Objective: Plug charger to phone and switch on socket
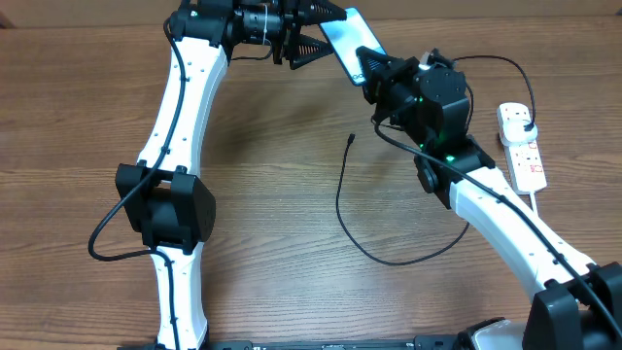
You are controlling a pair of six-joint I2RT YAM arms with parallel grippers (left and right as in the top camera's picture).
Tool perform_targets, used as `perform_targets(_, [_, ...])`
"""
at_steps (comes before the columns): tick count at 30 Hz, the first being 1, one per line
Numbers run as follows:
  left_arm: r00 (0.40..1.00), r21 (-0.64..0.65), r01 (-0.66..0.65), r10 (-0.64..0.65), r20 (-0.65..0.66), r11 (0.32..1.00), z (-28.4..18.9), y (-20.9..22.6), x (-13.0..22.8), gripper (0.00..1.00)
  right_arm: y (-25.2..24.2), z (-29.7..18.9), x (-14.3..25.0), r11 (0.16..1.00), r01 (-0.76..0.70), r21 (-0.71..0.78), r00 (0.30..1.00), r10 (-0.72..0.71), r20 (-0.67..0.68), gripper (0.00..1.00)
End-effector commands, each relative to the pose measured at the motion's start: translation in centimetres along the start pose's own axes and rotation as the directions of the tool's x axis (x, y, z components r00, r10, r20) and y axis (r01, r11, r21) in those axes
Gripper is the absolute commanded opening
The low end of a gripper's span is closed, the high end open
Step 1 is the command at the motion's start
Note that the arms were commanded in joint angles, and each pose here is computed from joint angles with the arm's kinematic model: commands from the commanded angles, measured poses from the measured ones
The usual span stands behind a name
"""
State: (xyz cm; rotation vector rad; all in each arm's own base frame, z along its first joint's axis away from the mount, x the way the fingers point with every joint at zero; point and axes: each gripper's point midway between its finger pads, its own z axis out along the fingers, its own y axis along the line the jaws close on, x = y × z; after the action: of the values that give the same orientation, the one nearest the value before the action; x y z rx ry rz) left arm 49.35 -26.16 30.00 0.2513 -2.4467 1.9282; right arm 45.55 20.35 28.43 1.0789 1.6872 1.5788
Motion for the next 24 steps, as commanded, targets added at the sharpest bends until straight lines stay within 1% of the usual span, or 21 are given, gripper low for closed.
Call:
perform_targets(1, [1.0,-0.004,0.003,-0.003,0.008,1.0,0.5,-0.8,0.3,0.69,2.8,-0.4,0.5,0.997,-0.008,-0.073,1.0,0.008,0.003,0.04])
perform_targets(2, [1.0,-0.007,0.002,-0.002,0.009,1.0,0.6,-0.8,0.4,0.66,2.8,-0.4,0.6,0.997,-0.008,-0.073,1.0,0.007,0.0,0.04])
perform_targets(8, [1.0,-0.027,0.008,-0.007,0.024,1.0,1.3,-0.6,0.4,0.4,3.0,-0.3,1.8,0.997,-0.004,-0.083,1.0,0.002,-0.025,0.04])
perform_targets(10, [0.999,-0.031,0.025,-0.025,0.03,0.999,1.5,-0.6,0.3,0.34,3.1,-0.3,2.1,0.996,-0.003,-0.088,1.0,0.001,-0.031,0.04])
perform_targets(14, [0.997,-0.036,0.069,-0.067,0.043,0.997,1.5,-0.5,0.2,0.27,3.3,-0.3,2.4,0.995,-0.012,-0.1,0.999,0.009,-0.035,0.04])
perform_targets(17, [0.997,-0.038,0.069,-0.067,0.047,0.997,1.5,-0.4,0.1,0.25,3.3,-0.3,2.3,0.995,-0.012,-0.1,0.999,0.009,-0.033,0.04])
perform_targets(19, [0.997,-0.038,0.069,-0.068,0.046,0.997,1.5,-0.4,0.1,0.19,3.4,-0.3,2.3,0.995,-0.012,-0.101,0.999,0.009,-0.033,0.04])
perform_targets(22, [0.997,-0.038,0.07,-0.068,0.046,0.997,1.5,-0.4,0.1,0.14,3.3,-0.3,2.3,0.995,-0.012,-0.1,0.999,0.009,-0.034,0.04])
perform_targets(24, [0.997,-0.038,0.07,-0.068,0.046,0.997,1.5,-0.4,0.1,0.13,3.3,-0.3,2.3,0.995,-0.012,-0.1,0.999,0.009,-0.034,0.04])
